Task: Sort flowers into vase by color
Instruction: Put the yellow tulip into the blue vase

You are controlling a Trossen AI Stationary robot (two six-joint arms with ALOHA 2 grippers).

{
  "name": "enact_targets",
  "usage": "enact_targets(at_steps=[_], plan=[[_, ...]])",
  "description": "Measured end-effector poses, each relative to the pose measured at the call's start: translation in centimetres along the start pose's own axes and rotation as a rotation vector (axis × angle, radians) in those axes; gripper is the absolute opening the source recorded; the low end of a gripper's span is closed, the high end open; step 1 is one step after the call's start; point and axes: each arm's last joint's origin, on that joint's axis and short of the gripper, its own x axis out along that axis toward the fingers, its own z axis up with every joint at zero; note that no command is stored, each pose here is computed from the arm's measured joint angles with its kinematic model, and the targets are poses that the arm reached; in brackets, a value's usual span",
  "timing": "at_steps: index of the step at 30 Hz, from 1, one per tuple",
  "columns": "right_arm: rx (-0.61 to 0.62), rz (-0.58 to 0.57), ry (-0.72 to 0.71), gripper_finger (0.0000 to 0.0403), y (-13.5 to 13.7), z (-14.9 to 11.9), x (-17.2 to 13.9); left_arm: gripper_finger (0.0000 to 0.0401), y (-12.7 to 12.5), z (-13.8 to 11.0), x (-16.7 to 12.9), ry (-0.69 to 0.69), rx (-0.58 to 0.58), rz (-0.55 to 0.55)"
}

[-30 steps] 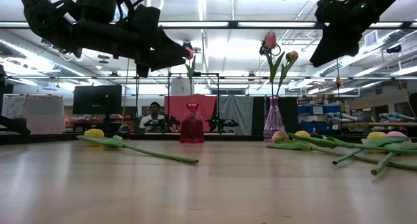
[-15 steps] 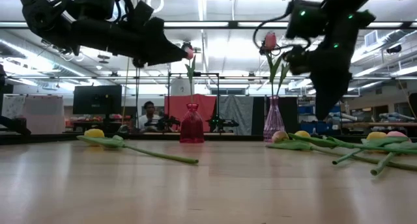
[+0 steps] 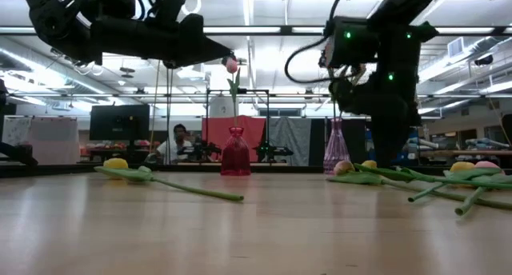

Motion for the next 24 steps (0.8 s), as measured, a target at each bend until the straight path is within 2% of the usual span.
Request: enact_targets(at_steps=[7,15,18,21,24], plan=[[0.004,-0.036,0.036,0.0149,0.4,0.2,1.8,0.0179,-1.3,-0.6,-0.5,0.068,-0.051,-0.1],[0.019,-0.007,0.057,0.0051,0.9,0.2,2.6,0.0179,-3.6,-0.3,-2.0,0.101,-0.041,-0.21],[0.002,0.016,0.049,0.0014,0.8,0.1,1.8,0.0179,-4.0,0.3,-2.6,0.083,-0.028,-0.215],[0.01,0.027,0.024,0.0014,0.3,-0.3,0.2,0.0179,-4.1,0.7,-3.0,0.078,-0.026,-0.198],[0.032,0.069,-0.078,0.0016,0.2,-0.4,-2.2,0.0179,-4.3,0.5,-3.3,0.086,-0.021,-0.205]])
